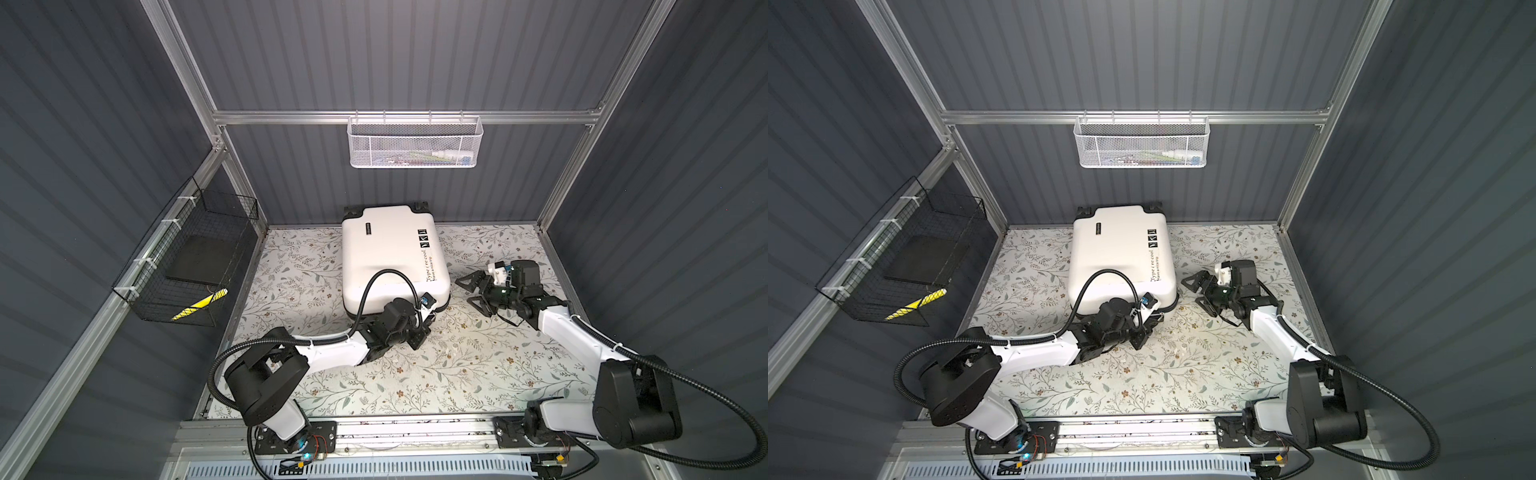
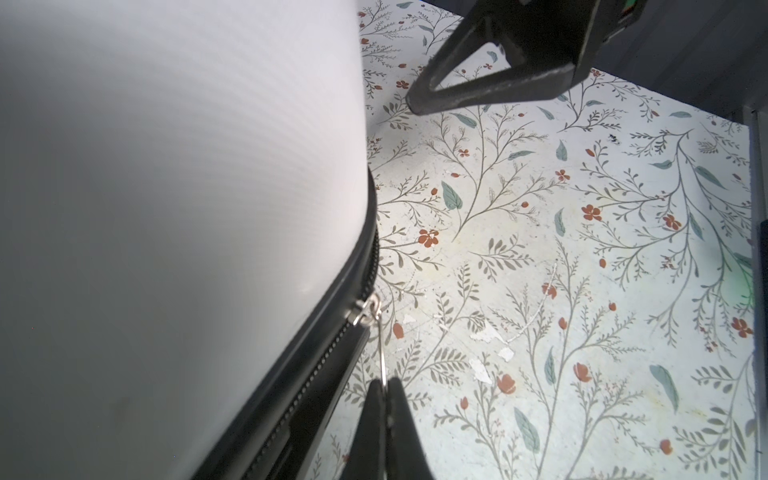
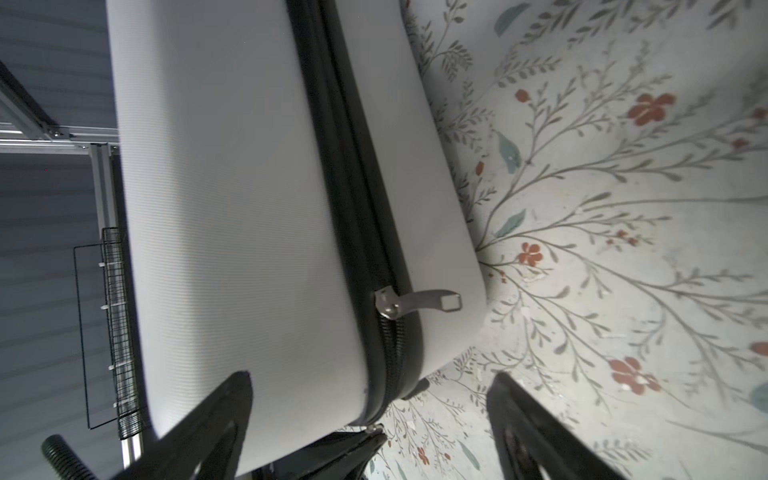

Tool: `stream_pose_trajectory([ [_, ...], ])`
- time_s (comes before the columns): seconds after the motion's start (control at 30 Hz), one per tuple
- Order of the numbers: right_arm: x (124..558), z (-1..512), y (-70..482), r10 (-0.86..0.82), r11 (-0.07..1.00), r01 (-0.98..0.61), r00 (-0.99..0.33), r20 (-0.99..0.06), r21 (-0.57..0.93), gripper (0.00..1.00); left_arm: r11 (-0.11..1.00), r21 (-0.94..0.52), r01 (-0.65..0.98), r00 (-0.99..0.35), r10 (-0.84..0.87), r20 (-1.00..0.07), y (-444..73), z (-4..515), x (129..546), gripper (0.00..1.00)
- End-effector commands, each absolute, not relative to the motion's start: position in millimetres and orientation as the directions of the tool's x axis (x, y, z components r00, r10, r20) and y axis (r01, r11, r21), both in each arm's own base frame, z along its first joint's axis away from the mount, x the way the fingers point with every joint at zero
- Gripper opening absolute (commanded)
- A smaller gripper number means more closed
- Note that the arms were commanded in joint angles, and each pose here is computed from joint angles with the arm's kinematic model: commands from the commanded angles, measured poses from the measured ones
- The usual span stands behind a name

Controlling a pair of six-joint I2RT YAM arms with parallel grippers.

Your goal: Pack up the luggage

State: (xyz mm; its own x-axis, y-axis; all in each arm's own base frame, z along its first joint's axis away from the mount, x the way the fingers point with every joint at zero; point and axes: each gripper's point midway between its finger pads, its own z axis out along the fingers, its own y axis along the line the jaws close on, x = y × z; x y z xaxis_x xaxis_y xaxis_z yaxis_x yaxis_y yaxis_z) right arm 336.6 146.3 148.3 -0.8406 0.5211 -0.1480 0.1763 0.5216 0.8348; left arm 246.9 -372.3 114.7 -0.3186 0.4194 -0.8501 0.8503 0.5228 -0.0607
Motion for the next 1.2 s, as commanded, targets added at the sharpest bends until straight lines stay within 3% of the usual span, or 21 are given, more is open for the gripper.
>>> stream_pose_trajectory([
  [0.0, 331, 135, 136, 0.507, 0.565, 0.185, -0.847, -0.162, 0.804, 0.9, 0.393, -0.096, 0.915, -0.245, 0.351, -0.904, -403, 152, 228, 0.0],
  [0.2, 335, 120, 128, 0.499, 0.619, 0.207, -0.849, -0.175, 0.758, 0.87, 0.398, -0.095, 0.913, -0.246, 0.35, -0.904, -401, 153, 228, 0.0],
  [0.43, 348, 114, 135, 0.482, 0.616, 0.208, -0.862, -0.154, 0.76, 0.78, 0.395, -0.096, 0.914, -0.248, 0.355, -0.901, -402, 152, 227, 0.0],
  [1.17, 321, 108, 213, 0.279, 0.646, 0.068, -0.948, -0.153, 0.76, 0.78, 0.392, -0.104, 0.914, -0.259, 0.366, -0.894, -404, 154, 227, 0.0],
])
